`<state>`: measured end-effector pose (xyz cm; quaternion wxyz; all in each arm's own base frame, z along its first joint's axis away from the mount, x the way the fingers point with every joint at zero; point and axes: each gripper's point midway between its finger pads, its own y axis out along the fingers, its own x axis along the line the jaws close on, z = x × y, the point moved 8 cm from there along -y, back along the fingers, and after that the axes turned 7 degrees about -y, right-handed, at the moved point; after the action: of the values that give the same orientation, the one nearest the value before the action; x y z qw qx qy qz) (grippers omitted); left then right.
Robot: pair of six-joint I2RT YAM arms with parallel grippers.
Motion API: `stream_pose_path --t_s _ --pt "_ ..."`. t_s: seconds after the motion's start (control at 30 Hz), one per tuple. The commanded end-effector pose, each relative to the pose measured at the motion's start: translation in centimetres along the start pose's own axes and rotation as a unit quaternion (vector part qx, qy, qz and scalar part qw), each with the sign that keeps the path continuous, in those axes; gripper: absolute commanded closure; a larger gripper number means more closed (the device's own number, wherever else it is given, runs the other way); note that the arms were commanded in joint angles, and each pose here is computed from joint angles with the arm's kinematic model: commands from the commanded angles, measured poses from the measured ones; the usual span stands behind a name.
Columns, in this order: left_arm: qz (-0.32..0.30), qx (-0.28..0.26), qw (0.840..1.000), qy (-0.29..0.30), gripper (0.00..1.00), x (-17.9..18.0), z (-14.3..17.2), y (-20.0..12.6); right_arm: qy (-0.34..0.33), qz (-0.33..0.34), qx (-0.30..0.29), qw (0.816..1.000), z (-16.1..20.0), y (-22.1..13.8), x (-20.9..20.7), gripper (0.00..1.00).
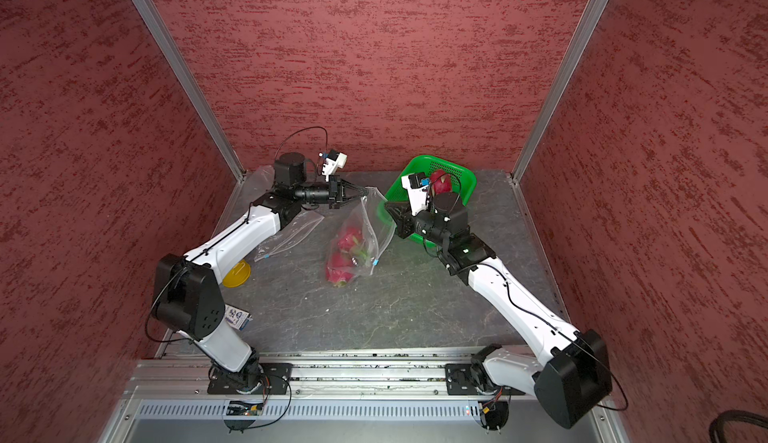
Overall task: Open the zip-top bag and take out the dragon fruit
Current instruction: Pick up the dragon fruit from the zipper food storage bag.
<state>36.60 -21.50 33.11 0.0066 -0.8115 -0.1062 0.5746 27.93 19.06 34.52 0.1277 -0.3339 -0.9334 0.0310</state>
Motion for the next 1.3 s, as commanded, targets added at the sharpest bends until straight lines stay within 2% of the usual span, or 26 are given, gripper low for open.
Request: stream_pose_path --t_s 0.0,0.37,0.53,0.7,0.93,1.0,1.13,1.27 --pt "0.011 -0.004 1.0 0.021 0.96 -1.3 -0.4 0.4 0.006 -0.065 -0.018 0.998 -0.8 0.8 0.7 0.99" --pt "0.013 0.012 1.0 0.021 0.95 -2.3 -0.8 0.9 0.063 -0.107 0.018 0.992 2.9 5.1 -0.3 1.0" --pt "0.007 0.02 1.0 0.014 0.95 -1.7 -0.6 1.6 0.067 -0.12 0.016 0.99 2.8 5.8 0.4 1.0" --pt "0.01 0.026 1.0 0.006 0.95 -1.1 -0.3 2.5 0.079 -0.102 0.016 0.992 2.6 6.0 0.3 1.0" --pt "0.018 0.035 0.999 0.007 0.95 -1.2 0.2 3.4 0.151 -0.045 0.074 0.985 6.9 9.0 -2.1 1.0" --pt "0.02 0.034 0.999 0.006 0.95 -1.2 0.2 3.4 0.165 -0.009 0.094 0.982 8.3 9.6 -3.0 1.0" --pt "0.023 0.03 0.999 0.008 0.95 -1.3 0.4 3.2 0.167 0.09 0.129 0.973 10.7 9.7 -5.1 1.0" --pt "0.026 0.027 0.999 0.014 0.95 -1.8 0.3 3.0 0.164 0.121 0.15 0.967 12.0 9.6 -5.7 1.0"
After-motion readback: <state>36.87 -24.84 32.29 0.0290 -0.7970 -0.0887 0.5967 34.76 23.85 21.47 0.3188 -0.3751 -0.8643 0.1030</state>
